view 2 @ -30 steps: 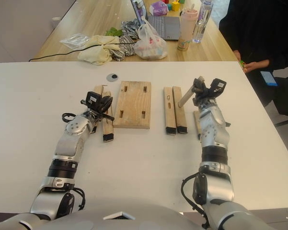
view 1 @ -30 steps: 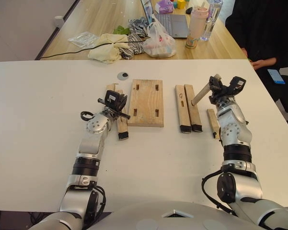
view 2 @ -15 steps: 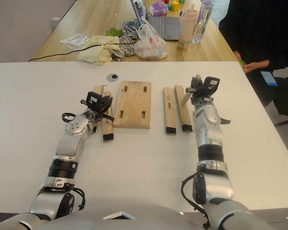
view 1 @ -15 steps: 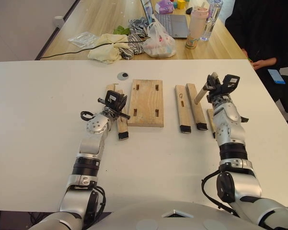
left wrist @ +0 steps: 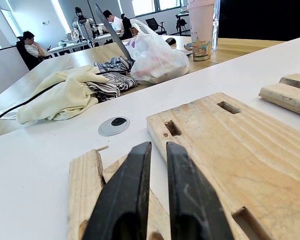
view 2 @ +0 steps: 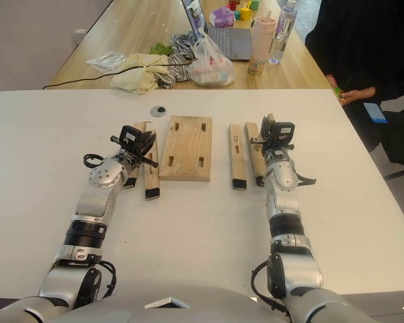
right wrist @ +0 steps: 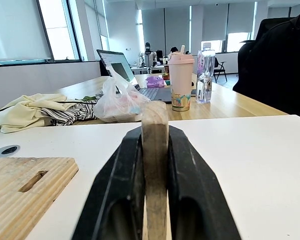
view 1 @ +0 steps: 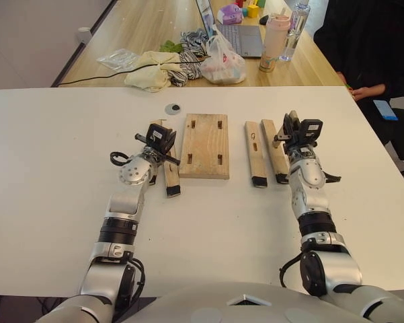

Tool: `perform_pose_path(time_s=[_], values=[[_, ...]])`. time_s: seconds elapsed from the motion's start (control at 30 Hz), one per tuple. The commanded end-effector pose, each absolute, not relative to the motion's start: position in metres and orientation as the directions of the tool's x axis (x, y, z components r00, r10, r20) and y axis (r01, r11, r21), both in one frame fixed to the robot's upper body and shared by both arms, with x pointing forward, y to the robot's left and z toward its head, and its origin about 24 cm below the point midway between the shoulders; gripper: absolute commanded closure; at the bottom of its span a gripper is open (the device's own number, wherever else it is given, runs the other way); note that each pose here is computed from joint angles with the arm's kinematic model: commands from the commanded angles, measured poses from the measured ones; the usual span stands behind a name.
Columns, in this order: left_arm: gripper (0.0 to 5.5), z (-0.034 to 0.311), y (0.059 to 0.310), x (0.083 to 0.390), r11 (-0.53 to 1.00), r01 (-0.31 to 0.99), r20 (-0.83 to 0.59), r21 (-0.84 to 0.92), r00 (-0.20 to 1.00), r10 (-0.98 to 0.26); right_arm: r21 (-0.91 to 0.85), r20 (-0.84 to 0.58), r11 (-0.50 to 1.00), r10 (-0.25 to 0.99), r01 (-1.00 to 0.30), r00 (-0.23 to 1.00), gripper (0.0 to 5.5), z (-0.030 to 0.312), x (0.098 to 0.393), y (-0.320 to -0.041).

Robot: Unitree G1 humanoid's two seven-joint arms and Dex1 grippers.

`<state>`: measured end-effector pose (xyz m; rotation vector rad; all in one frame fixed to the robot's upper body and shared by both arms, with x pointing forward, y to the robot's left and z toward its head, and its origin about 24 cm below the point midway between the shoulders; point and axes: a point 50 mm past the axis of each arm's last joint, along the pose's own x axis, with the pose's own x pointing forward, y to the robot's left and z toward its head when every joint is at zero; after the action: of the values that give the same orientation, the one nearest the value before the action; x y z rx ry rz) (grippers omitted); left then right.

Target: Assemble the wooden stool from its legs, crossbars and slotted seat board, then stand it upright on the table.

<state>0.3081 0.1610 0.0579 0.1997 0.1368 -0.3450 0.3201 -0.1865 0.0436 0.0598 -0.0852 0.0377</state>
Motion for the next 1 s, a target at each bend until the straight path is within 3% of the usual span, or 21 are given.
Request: perform_pose_path(time_s=[0.03, 0.1, 0.13, 0.3, 0.47, 0.57, 0.73, 1.0], values=[[4.99, 0.058, 0.158, 0.308, 0.927, 0.335, -0.15, 0.169, 0.938, -0.312, 0.052, -0.237, 0.997, 0.069, -0.058, 0.969, 5.11, -0.017, 0.294, -0.187], [4.99, 0.057, 0.157, 0.308, 0.929, 0.33, -0.15, 0.166, 0.94, -0.307, 0.043, -0.249, 0.996, 0.082, -0.073, 0.965, 5.11, -0.017, 0.293, -0.187], [4.99, 0.056, 0.157, 0.307, 0.932, 0.324, -0.148, 0.164, 0.942, -0.302, 0.032, -0.257, 0.996, 0.085, -0.08, 0.963, 4.74, -0.018, 0.292, -0.187], [4.99, 0.052, 0.156, 0.304, 0.944, 0.294, -0.143, 0.151, 0.951, -0.273, 0.031, -0.313, 0.994, 0.11, -0.106, 0.943, 3.99, -0.011, 0.291, -0.183], [4.99, 0.046, 0.156, 0.299, 0.962, 0.241, -0.137, 0.131, 0.965, -0.223, 0.007, -0.396, 0.976, 0.203, -0.218, 0.895, 3.14, 0.025, 0.29, -0.175], [4.99, 0.044, 0.157, 0.295, 0.97, 0.211, -0.133, 0.121, 0.972, -0.195, -0.036, -0.469, 0.969, 0.198, -0.243, 0.861, 2.69, 0.041, 0.289, -0.184], [4.99, 0.038, 0.157, 0.288, 0.984, 0.152, -0.127, 0.097, 0.982, -0.14, -0.09, -0.545, 0.957, 0.184, -0.275, 0.818, 2.69, 0.061, 0.287, -0.195], [4.99, 0.036, 0.16, 0.286, 0.988, 0.121, -0.125, 0.091, 0.986, -0.11, -0.052, -0.667, 0.958, 0.177, -0.282, 0.724, 2.69, 0.037, 0.274, -0.201]])
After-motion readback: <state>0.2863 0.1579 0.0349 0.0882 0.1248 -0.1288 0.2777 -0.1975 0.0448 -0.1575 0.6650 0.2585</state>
